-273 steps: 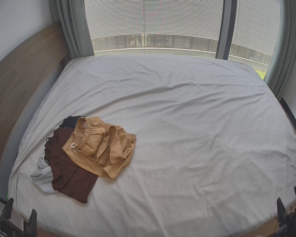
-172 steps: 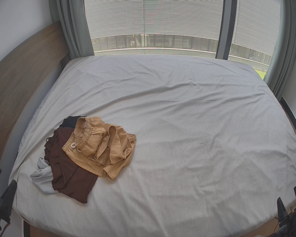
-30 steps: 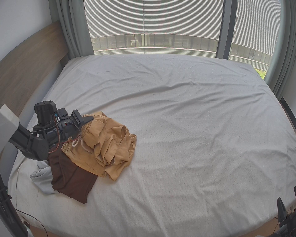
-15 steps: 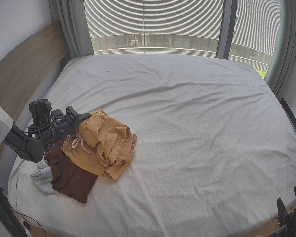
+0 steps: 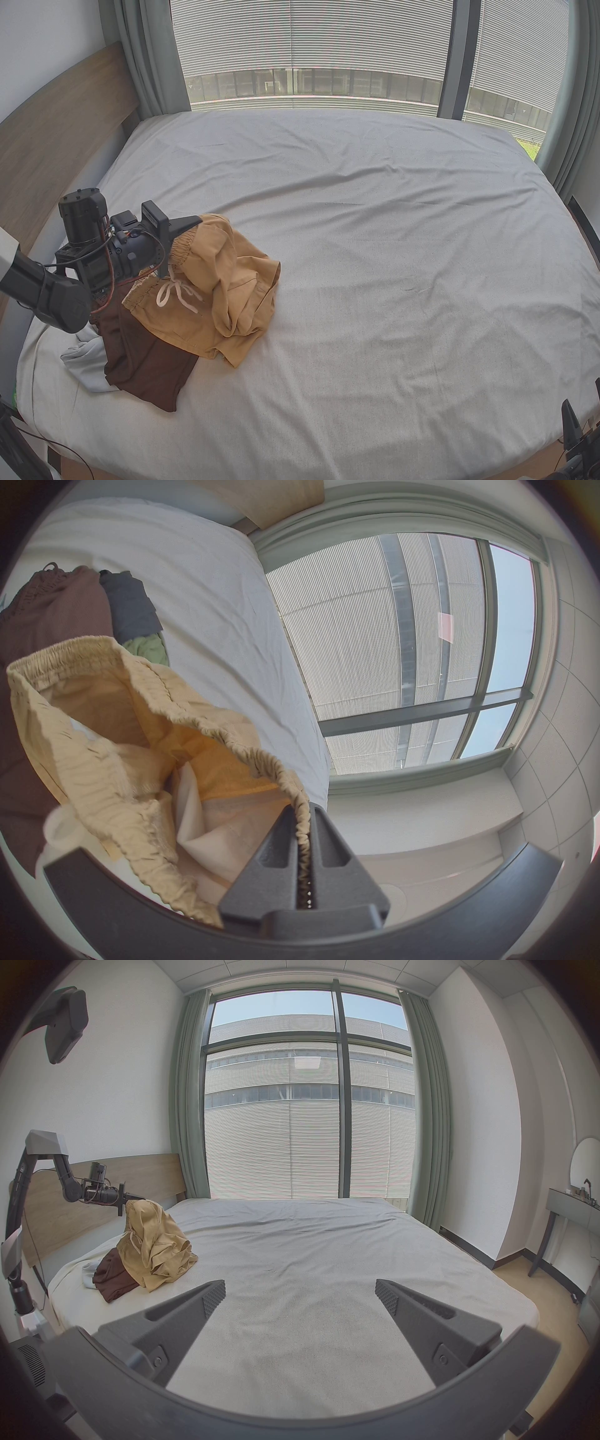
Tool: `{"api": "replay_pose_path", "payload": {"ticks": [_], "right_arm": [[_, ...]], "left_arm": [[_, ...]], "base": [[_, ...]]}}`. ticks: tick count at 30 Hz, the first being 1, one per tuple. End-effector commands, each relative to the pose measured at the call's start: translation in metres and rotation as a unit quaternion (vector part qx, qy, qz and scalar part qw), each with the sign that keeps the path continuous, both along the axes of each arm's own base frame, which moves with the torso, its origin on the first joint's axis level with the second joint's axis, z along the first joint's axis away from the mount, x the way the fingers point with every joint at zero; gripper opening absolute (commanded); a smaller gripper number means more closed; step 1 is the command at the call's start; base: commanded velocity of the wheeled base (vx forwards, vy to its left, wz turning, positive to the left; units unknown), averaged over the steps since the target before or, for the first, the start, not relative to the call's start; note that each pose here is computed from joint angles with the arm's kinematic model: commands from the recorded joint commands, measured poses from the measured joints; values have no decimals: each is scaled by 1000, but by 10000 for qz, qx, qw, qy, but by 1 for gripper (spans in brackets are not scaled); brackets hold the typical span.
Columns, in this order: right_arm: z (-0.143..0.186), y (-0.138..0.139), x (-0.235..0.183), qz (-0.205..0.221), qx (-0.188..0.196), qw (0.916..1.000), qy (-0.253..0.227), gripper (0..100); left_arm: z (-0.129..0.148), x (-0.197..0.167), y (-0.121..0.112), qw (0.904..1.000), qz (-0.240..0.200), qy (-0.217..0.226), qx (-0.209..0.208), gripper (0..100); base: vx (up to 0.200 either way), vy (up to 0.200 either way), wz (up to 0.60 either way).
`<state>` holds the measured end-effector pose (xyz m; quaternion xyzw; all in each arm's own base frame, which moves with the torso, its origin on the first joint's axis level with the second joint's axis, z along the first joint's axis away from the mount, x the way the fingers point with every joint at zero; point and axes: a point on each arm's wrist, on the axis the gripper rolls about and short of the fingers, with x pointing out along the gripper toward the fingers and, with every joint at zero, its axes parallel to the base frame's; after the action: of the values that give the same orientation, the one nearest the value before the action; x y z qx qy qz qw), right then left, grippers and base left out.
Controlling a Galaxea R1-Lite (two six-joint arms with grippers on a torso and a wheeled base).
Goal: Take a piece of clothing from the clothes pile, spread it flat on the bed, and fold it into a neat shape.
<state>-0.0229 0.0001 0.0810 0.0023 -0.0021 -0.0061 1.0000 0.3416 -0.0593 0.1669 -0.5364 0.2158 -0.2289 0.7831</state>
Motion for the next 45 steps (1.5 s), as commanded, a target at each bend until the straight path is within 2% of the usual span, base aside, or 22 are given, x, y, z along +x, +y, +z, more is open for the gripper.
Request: {"api": "replay_pose_path", "payload": {"ticks": [1, 9, 21, 30, 45], "right_arm": [[-5, 0, 0, -1, 0, 10000, 21, 100], [-5, 0, 0, -1, 0, 10000, 21, 100], [-5, 0, 0, -1, -8, 10000, 21, 100], [-5, 0, 0, -1, -8, 10000, 21, 100], [-5, 0, 0, 7, 0, 10000, 29, 100]], "left_arm": [[3, -4, -12, 9998, -162, -66, -5, 0], [5, -9, -36, 9987, -478, -58, -155, 0], [9, -12, -55, 9968, -717, -274, -234, 0], [26, -13, -78, 9938, -898, -424, -510, 0], [30, -16, -112, 9893, -1243, -513, -566, 0]], "base": [[0, 0, 0], [0, 0, 0], [0, 0, 0], [0, 0, 0], [0, 0, 0]]}}
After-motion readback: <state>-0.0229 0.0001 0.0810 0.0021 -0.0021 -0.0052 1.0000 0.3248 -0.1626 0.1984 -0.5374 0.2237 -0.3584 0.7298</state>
